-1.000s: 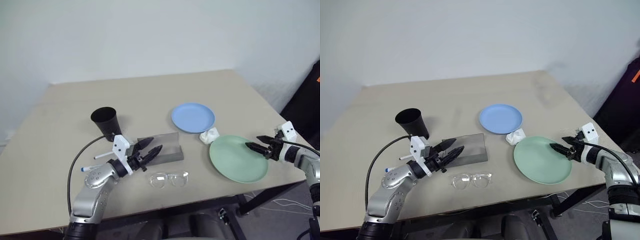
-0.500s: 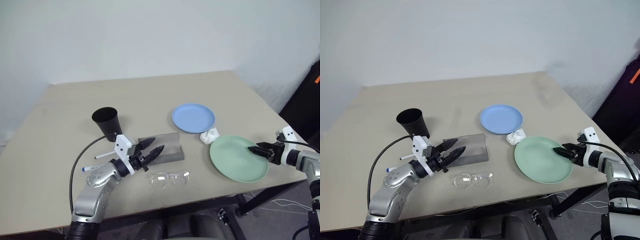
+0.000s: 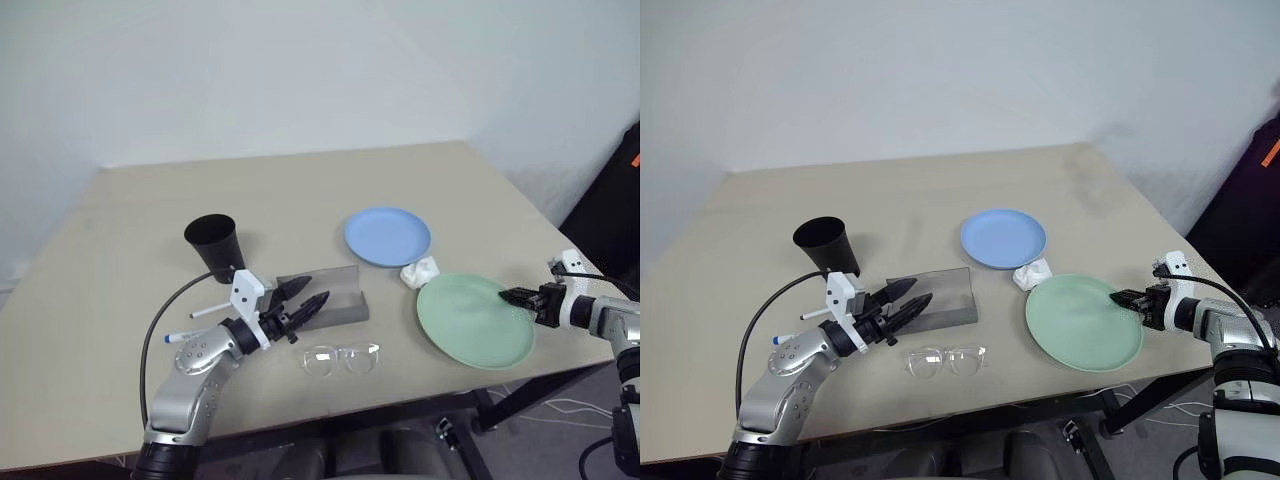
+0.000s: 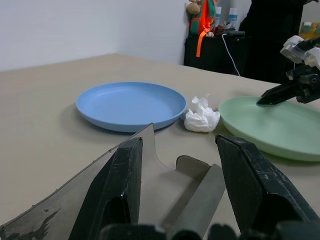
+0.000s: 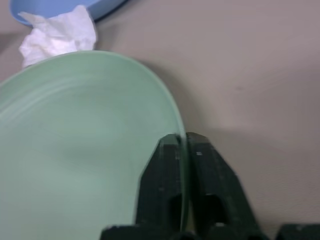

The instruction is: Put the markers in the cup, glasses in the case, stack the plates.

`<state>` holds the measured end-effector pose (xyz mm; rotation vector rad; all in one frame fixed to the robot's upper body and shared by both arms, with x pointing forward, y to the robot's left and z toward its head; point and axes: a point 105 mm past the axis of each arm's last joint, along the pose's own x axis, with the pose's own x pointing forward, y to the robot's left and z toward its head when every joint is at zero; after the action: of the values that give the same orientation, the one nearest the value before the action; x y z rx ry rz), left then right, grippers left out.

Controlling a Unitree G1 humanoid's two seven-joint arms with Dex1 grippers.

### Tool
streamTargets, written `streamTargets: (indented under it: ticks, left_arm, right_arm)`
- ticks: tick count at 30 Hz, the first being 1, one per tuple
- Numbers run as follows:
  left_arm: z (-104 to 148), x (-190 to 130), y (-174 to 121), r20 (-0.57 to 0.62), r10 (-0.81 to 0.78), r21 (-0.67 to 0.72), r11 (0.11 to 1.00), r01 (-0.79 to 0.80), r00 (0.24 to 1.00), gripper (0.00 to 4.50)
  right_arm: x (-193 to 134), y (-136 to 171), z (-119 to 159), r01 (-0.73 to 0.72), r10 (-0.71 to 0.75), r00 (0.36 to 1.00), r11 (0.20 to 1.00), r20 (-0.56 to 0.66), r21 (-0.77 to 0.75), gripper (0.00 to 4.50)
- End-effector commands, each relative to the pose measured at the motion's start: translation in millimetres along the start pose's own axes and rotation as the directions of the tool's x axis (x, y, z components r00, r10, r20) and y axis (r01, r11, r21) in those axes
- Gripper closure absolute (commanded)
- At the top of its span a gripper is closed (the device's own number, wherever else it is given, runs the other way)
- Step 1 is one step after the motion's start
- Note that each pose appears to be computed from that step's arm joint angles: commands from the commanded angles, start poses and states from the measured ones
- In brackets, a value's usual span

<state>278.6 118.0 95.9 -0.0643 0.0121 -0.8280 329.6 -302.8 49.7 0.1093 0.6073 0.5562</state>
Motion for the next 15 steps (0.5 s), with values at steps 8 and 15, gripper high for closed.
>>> streamTargets:
  ticks: [8, 15]
  left_arm:
    - [10, 2, 0, 0.037, -0.012, 0.027, 1.0, 0.011, 0.999, 2.08]
    - [10, 3, 0, 0.036, -0.015, 0.028, 1.0, 0.014, 0.999, 2.08]
  right_arm:
    - [-1, 3, 14, -0.031, 0.031, 0.999, 0.999, 0.031, 0.007, 4.48]
    - [0, 43, 46, -0.284, 0.277, 0.948, 0.958, 0.156, 0.027, 4.48]
